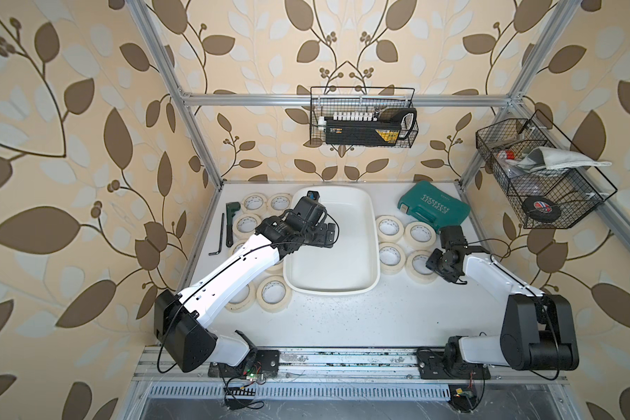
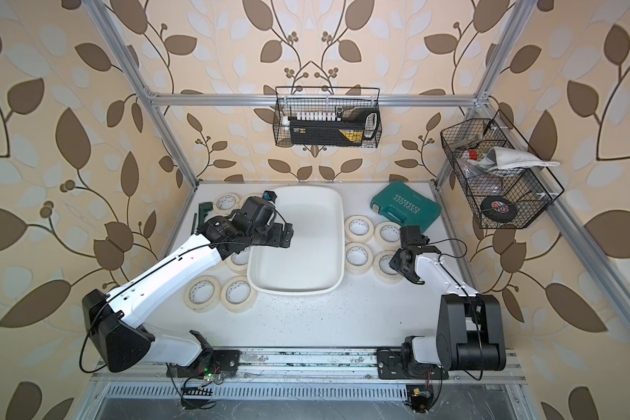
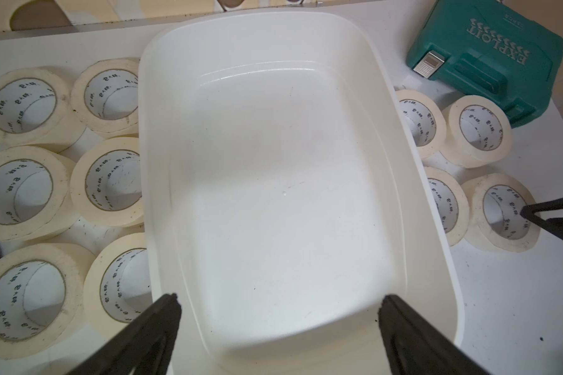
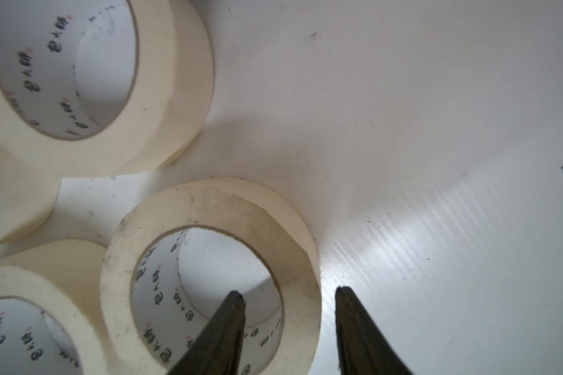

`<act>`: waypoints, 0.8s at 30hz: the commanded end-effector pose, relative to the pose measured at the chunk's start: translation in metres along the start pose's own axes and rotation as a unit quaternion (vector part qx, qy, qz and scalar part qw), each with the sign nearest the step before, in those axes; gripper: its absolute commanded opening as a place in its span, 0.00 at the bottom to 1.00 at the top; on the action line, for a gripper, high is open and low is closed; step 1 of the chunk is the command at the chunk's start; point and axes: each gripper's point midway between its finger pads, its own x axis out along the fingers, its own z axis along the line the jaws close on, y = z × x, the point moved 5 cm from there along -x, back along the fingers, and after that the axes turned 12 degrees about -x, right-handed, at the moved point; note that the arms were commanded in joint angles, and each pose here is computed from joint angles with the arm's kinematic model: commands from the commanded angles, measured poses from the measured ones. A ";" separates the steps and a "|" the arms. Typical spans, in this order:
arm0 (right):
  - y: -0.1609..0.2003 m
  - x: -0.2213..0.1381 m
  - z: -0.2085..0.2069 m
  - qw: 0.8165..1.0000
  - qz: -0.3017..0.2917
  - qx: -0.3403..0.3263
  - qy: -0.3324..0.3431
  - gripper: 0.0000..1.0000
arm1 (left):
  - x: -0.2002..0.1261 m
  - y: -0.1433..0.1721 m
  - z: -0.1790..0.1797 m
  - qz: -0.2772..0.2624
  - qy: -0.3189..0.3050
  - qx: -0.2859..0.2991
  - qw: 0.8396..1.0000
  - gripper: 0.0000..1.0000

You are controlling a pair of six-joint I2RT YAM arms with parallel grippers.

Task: Take out the art tape in the storage box
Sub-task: Place the art tape at the center of the board, then reset both arms

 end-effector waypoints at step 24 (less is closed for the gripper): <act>-0.070 -0.102 0.030 0.962 -0.214 -0.120 -0.119 0.99 | -0.020 -0.059 0.196 -0.241 -0.278 -0.112 0.923 0.99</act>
